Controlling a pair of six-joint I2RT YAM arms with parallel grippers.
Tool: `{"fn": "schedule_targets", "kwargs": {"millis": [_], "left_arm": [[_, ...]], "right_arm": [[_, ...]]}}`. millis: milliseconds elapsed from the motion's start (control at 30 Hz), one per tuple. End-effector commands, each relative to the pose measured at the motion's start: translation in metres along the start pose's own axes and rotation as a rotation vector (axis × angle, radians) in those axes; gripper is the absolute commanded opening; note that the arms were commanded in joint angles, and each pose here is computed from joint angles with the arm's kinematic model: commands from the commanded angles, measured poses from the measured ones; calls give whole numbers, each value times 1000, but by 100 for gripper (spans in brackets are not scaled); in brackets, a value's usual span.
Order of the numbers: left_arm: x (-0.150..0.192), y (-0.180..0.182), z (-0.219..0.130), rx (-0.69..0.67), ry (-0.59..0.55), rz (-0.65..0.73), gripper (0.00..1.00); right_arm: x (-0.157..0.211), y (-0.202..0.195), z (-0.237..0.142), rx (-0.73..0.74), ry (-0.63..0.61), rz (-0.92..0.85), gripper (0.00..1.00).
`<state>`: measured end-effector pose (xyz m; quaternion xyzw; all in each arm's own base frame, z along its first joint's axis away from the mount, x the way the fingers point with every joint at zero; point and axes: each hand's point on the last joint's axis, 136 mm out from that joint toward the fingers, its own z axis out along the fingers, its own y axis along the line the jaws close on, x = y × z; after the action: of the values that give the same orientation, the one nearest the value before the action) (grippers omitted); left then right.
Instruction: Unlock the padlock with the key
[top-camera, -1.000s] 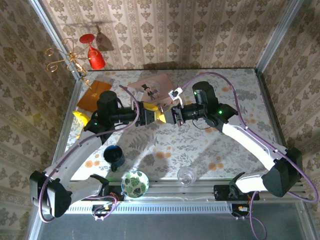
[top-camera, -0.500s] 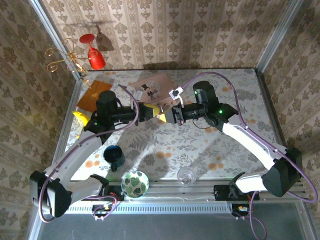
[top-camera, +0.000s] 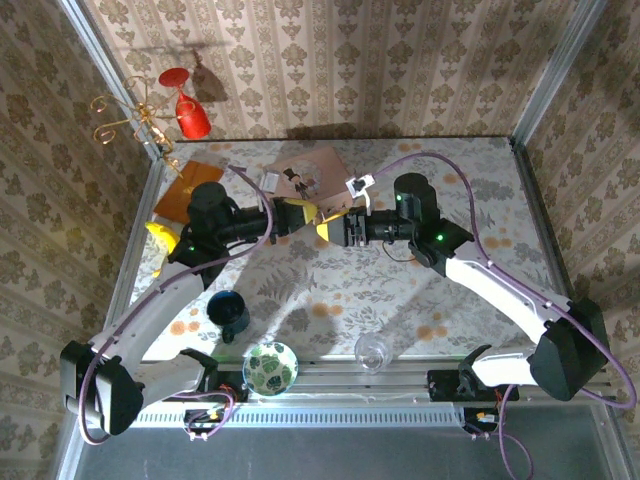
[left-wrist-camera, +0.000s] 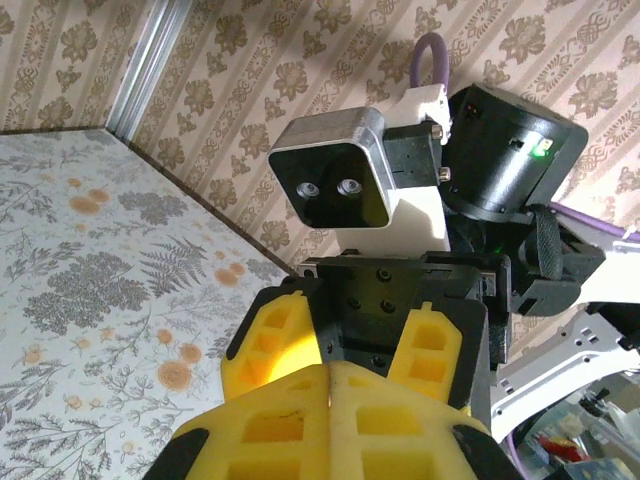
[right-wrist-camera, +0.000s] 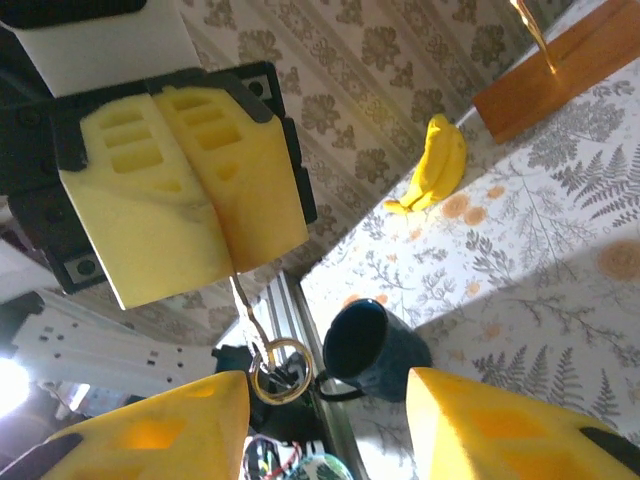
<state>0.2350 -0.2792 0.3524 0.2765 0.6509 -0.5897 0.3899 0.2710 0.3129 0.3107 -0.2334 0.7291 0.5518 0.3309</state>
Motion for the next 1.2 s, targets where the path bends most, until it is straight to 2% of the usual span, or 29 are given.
{"fn": "schedule_targets", "kwargs": {"millis": [0,700,1167], "left_arm": [[-9,-4,-2,16,-42,3,0],[-17,4,2,26,-101,-40,0],[-23,5,-3,22,-136,-44,0]], "right_arm": [[-24,16,-5,-52,-110,-54,47],[-30,27,9,-130,-129,-70,41],[-29,26,7,-117,-129,-64,21]]}}
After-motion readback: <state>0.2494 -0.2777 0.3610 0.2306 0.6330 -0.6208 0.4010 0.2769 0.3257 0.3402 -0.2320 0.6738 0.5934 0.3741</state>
